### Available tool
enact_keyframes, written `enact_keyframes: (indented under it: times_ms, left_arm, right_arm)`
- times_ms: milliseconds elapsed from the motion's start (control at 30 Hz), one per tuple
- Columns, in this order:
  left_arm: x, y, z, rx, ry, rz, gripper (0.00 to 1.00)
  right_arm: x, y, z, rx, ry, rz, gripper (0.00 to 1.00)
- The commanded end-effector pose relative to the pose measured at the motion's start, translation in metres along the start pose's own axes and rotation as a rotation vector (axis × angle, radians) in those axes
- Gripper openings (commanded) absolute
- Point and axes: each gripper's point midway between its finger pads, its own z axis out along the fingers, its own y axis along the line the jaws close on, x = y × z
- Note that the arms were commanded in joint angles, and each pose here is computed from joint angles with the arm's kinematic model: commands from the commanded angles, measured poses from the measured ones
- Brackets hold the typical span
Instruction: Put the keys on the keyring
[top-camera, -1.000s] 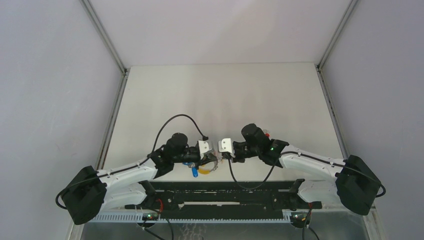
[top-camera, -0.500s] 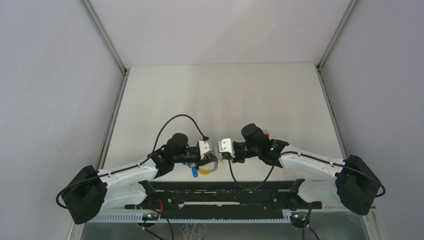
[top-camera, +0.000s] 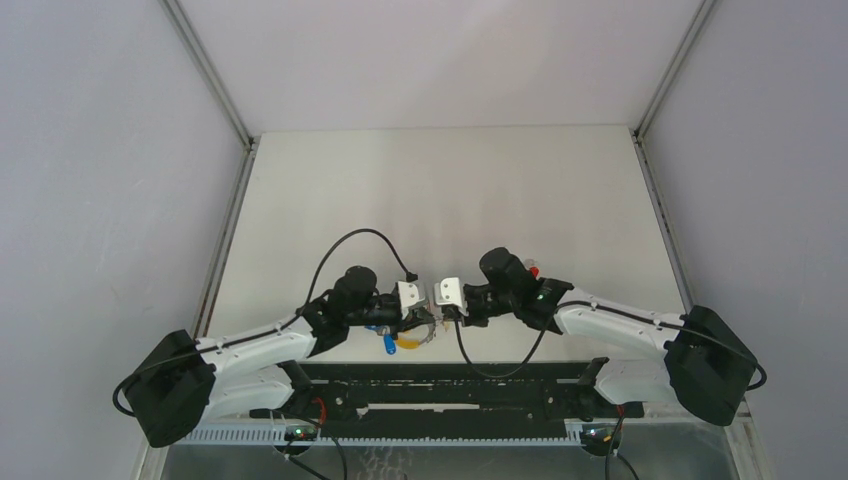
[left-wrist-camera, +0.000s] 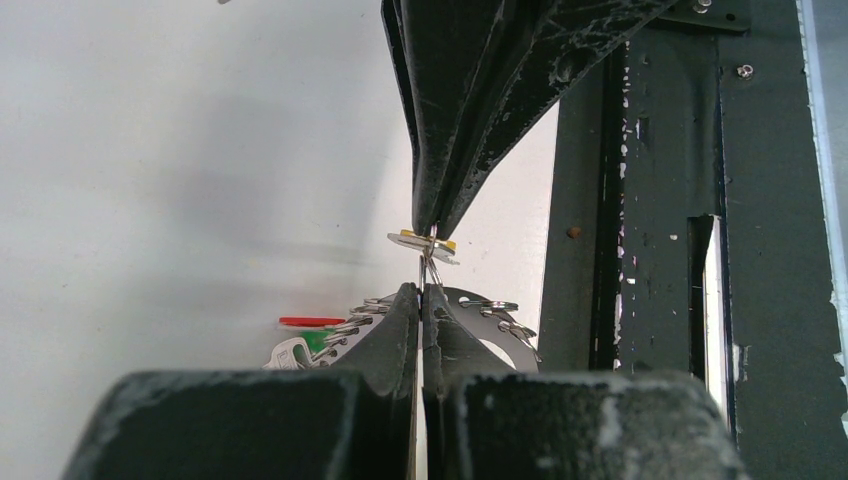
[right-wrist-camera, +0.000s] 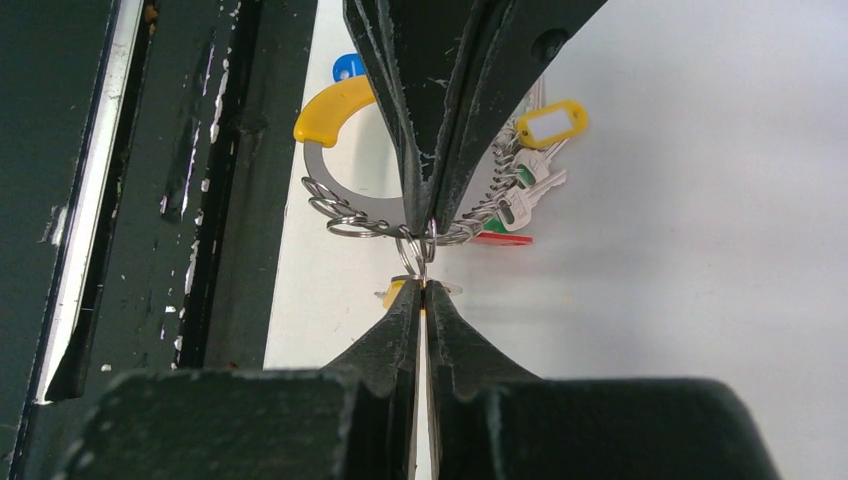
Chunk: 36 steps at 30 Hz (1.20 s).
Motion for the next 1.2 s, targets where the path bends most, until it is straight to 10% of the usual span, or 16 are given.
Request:
enact_keyframes:
  times_ms: [0,1167]
  left_arm:
    - [-0.0371,0.0018,0.0038,0.02,-0.085,0.063,0.0]
    - [-0.0363,0.0041,0.0033,0.004,-0.08,0.06,0.0]
  right_arm:
    - [-0.0282,-0.014,-0.0018,0.031,-0.063,-0.036,0.0]
    - [-0.0285,-0.0163,-0.0032,0.043,-0.068,-0.024,0.0]
